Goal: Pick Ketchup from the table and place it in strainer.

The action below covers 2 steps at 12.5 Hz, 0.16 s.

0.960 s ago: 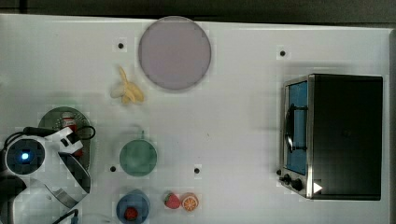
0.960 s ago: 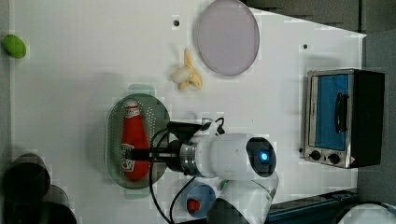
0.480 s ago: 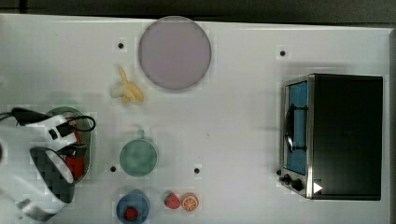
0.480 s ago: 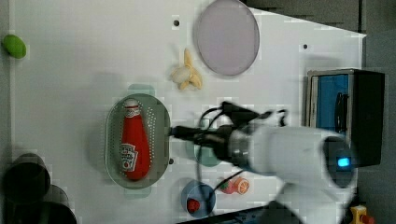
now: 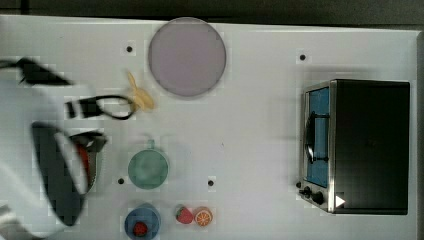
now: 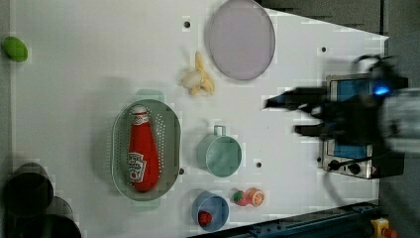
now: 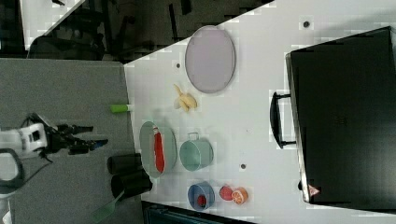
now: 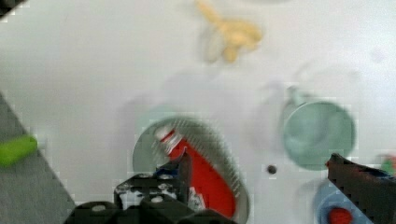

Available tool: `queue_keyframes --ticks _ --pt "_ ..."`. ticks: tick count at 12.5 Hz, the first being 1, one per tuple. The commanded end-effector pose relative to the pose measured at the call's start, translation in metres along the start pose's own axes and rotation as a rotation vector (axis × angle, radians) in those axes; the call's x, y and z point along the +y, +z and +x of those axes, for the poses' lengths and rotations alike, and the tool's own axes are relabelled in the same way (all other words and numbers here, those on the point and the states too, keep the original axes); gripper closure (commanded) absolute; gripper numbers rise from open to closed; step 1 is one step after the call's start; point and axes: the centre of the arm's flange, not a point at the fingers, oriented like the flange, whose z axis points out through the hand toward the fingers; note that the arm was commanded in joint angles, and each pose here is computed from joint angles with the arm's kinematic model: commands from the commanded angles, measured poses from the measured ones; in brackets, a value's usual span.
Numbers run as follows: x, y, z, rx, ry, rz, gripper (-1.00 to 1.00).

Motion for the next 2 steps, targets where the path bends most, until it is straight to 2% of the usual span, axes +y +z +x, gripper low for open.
queue_keyframes --ticks 1,2 --pt "0.091 -0.054 0.099 -0.023 0.253 -0.013 -1.00" --pt "0.112 -0.074 0.113 -0.015 0.270 -0.009 -1.00"
